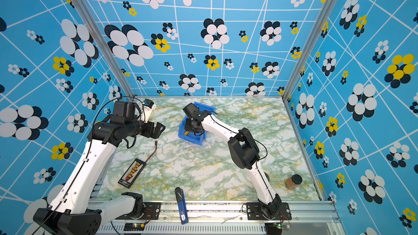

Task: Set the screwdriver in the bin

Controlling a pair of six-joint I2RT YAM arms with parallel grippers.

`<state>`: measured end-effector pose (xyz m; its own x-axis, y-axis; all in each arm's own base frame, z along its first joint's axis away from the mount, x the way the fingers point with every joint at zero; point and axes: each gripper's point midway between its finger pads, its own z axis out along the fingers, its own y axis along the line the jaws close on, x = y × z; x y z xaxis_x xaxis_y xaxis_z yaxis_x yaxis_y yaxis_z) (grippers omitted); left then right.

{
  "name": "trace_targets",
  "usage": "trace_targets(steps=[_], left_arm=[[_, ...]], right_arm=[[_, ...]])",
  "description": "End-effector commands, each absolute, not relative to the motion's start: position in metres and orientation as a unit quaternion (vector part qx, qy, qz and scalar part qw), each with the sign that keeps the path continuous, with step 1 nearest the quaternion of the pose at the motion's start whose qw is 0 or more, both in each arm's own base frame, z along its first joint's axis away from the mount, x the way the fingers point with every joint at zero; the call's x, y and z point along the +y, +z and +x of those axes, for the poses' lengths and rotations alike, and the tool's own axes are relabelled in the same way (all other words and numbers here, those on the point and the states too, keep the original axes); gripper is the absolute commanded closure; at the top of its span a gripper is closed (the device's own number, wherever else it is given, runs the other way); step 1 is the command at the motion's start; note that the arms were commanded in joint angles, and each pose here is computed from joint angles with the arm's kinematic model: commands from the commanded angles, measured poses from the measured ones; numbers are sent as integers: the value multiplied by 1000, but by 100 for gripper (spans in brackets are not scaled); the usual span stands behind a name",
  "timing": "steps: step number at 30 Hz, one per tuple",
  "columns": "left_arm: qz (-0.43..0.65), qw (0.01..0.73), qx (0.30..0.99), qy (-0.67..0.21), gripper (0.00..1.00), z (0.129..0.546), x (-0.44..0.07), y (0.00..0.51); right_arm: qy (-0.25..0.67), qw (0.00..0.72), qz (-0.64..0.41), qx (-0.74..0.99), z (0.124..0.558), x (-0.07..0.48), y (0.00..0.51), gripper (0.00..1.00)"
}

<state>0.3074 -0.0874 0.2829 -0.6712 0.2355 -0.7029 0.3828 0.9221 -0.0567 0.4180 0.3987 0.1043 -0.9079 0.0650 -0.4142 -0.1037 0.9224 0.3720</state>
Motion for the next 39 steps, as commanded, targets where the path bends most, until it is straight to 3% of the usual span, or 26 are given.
trace_targets(steps=[1, 9, 12, 19, 27, 29, 30, 31, 39], left_arm=[[172, 353, 915, -94, 1, 312, -88, 272], [152, 331, 929, -73, 1, 317, -79, 252], [130, 328, 934, -51, 1, 320, -70, 242], [52, 324, 945, -7, 1, 330, -36, 215], [-48, 368, 928, 26, 1, 350, 6, 190], [-73, 381, 921, 30, 1, 355, 14, 185], [-83, 390, 917, 29, 1, 358, 18, 182], [-89, 399, 912, 29, 1, 360, 20, 178], [-93, 467, 879, 31, 1, 385, 29, 152]], right_arm=[[218, 297, -44, 929, 421, 389, 196, 56], [223, 387, -71, 892, 397, 349, 281, 41], [207, 426, -65, 878, 384, 319, 297, 26], [84, 491, -19, 867, 362, 221, 285, 26], [-14, 555, 56, 830, 361, 108, 270, 13], [-36, 572, 54, 818, 361, 92, 271, 12], [-51, 577, 59, 813, 361, 81, 270, 3], [-61, 579, 64, 810, 362, 72, 268, 2], [-75, 583, 116, 800, 373, 26, 247, 1]])
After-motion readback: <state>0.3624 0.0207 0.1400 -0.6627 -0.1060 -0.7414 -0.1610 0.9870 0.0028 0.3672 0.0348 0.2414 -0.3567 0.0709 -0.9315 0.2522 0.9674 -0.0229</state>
